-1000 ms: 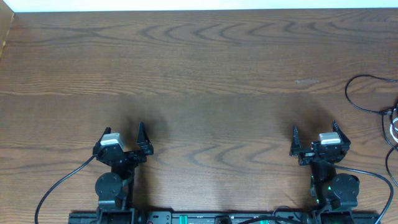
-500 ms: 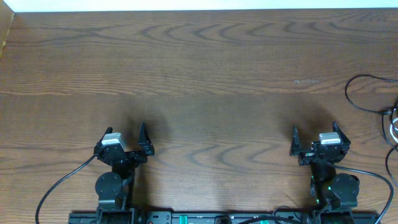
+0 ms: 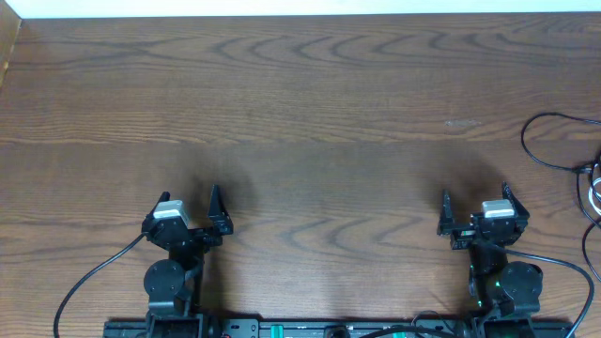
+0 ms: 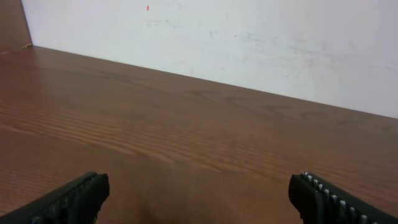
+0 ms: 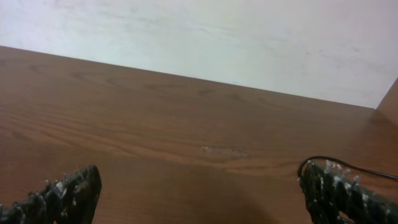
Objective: Untangle cables
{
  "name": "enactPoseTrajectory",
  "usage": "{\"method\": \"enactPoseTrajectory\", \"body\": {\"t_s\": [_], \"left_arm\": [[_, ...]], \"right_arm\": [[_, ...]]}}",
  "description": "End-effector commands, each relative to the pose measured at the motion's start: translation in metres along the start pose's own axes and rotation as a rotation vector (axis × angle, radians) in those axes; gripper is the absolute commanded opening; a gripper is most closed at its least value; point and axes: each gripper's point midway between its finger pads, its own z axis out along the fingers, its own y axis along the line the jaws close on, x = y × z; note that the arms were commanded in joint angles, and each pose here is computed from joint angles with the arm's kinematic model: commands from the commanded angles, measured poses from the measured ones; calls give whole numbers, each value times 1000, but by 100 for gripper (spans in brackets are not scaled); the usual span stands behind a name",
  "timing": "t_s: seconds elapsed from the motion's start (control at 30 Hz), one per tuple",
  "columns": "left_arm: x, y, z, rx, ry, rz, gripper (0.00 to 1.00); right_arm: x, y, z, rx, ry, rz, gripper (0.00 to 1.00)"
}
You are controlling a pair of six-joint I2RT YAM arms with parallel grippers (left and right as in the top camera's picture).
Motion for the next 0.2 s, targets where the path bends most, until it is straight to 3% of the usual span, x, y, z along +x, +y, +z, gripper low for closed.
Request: {"method": "enactPoseTrajectory", "body": {"t_s": [0.0, 0.17], "left_arm": [[17, 6, 1, -23, 58, 19, 97], [17, 6, 1, -23, 58, 19, 97]], "right_arm": [[0, 2, 0, -9, -2, -12, 99], [0, 2, 0, -9, -2, -12, 99]]}}
